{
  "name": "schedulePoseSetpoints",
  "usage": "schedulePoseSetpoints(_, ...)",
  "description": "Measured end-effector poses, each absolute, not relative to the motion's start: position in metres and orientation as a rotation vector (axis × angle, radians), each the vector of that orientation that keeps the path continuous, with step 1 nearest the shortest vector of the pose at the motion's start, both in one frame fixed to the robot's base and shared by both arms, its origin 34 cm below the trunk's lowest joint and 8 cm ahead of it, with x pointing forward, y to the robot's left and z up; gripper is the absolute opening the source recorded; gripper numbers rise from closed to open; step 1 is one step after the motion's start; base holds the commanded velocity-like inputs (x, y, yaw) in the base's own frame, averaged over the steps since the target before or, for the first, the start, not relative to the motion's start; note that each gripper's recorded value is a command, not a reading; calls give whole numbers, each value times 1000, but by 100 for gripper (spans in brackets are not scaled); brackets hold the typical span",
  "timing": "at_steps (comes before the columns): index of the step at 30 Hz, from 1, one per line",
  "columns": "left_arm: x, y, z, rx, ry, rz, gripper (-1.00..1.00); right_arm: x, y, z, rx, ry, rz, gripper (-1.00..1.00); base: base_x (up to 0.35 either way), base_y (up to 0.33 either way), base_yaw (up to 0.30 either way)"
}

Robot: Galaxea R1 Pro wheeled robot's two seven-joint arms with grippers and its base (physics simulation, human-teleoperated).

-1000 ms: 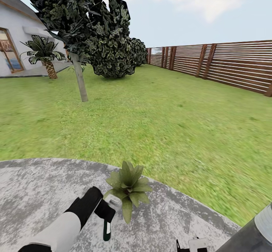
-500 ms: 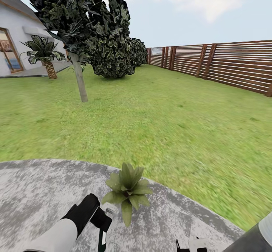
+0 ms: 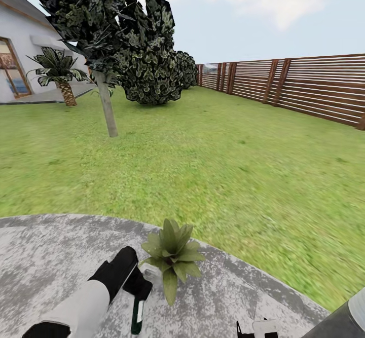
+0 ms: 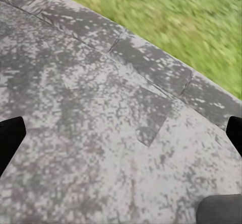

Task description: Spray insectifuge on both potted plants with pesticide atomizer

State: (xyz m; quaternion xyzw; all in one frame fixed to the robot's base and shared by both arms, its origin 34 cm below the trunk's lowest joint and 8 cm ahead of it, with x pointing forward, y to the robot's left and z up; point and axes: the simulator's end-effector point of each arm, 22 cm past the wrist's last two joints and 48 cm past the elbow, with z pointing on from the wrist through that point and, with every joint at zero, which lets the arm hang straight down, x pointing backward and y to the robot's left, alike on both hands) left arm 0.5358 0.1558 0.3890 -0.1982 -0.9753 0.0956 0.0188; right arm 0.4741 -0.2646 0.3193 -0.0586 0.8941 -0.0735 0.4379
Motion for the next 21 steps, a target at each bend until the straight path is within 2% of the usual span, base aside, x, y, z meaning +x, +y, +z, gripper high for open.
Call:
schedulePoseSetpoints(6,570,129,425,-661,-3044,362,-100,474,-265,319,-146,2224,-183,100,0,0,0)
schedulePoseSetpoints(21,515,111,396,-704,-2932,401,-100,473,-264,319,-147,2225,-182,100,0,0,0)
